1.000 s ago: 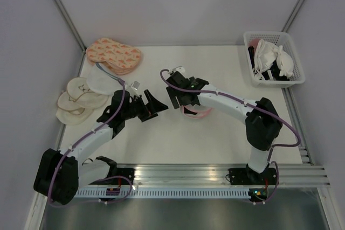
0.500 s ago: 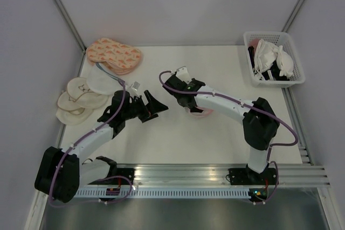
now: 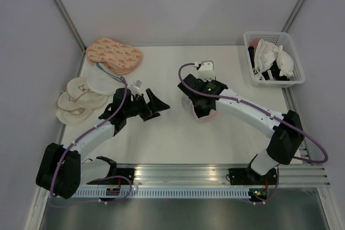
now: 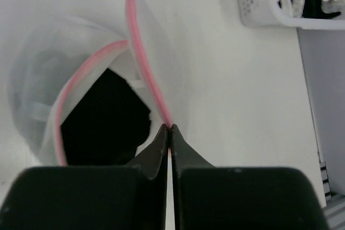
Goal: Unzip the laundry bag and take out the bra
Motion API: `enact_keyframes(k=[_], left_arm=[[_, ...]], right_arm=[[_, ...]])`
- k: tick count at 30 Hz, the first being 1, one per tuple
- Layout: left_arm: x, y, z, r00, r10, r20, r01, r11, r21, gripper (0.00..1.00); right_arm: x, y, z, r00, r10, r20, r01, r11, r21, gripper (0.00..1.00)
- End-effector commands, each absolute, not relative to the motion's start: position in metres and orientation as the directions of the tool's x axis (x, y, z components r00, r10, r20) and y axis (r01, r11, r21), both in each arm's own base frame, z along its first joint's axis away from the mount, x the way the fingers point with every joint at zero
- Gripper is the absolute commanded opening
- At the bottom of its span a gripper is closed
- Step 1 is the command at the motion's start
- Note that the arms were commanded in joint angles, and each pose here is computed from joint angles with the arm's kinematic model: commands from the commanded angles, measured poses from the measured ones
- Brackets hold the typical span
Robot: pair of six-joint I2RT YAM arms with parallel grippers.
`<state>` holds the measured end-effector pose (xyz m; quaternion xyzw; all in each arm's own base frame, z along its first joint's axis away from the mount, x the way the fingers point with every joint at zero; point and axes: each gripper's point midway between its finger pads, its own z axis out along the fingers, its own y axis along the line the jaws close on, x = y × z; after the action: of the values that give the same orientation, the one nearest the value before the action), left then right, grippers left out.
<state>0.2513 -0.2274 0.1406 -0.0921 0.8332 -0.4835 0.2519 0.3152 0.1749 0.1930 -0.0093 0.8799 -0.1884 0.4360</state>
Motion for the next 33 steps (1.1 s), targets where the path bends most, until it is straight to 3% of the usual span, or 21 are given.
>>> enact_keyframes(k=[1,5,6,7,8,9,12,18,24,29,32,33], left_arm=[[0.264,-0.249,0.179,-0.848,-0.355,-0.393,0.209,0.457,-0.865,0.99],[0.279,-0.276,0.202,-0.841,-0.285,-0.459,0.301,0.459,-0.836,0.98],[0.279,-0.284,0.204,-0.844,-0.262,-0.467,0.317,0.457,-0.831,0.98],[0.284,-0.290,0.193,-0.859,-0.241,-0.452,0.301,0.477,-0.826,0.98],[0.295,-0.297,0.204,-0.836,-0.228,-0.499,0.343,0.492,-0.800,0.98],[0.295,-0.305,0.202,-0.837,-0.200,-0.509,0.358,0.503,-0.787,0.98],[0.313,-0.323,0.187,-0.827,-0.118,-0.549,0.397,0.568,-0.720,0.97],[0.336,-0.339,0.148,-0.768,0.100,-0.633,0.520,0.675,-0.524,0.92],[0.342,-0.346,0.116,-0.708,0.266,-0.654,0.620,0.678,-0.395,0.90],[0.347,-0.347,0.097,-0.710,0.295,-0.639,0.618,0.697,-0.364,0.89],[0.343,-0.353,0.090,-0.713,0.309,-0.630,0.623,0.691,-0.367,0.81],[0.342,-0.354,0.088,-0.716,0.309,-0.625,0.621,0.690,-0.371,0.74]], right_arm=[[0.307,0.109,0.197,-0.601,-0.092,-0.794,0.352,0.861,-0.366,0.00],[0.292,0.056,0.196,-0.571,0.038,-0.820,0.479,0.827,-0.295,0.00],[0.287,0.047,0.191,-0.579,0.044,-0.814,0.487,0.820,-0.302,0.09],[0.285,0.037,0.189,-0.583,0.073,-0.809,0.506,0.812,-0.292,0.45],[0.281,0.031,0.194,-0.567,0.095,-0.818,0.524,0.808,-0.270,0.66],[0.276,0.025,0.193,-0.569,0.102,-0.816,0.534,0.800,-0.273,0.97],[0.268,0.020,0.203,-0.530,0.145,-0.835,0.553,0.806,-0.211,0.98],[0.274,0.069,0.203,-0.544,0.226,-0.808,0.343,0.939,0.031,0.98],[0.269,0.092,0.170,-0.633,0.217,-0.743,0.254,0.965,0.065,0.98],[0.269,0.098,0.158,-0.646,0.206,-0.735,0.224,0.972,0.076,0.98],[0.271,0.108,0.147,-0.659,0.193,-0.727,0.175,0.979,0.102,0.98],[0.277,0.115,0.149,-0.640,0.209,-0.740,0.161,0.977,0.136,0.98]])
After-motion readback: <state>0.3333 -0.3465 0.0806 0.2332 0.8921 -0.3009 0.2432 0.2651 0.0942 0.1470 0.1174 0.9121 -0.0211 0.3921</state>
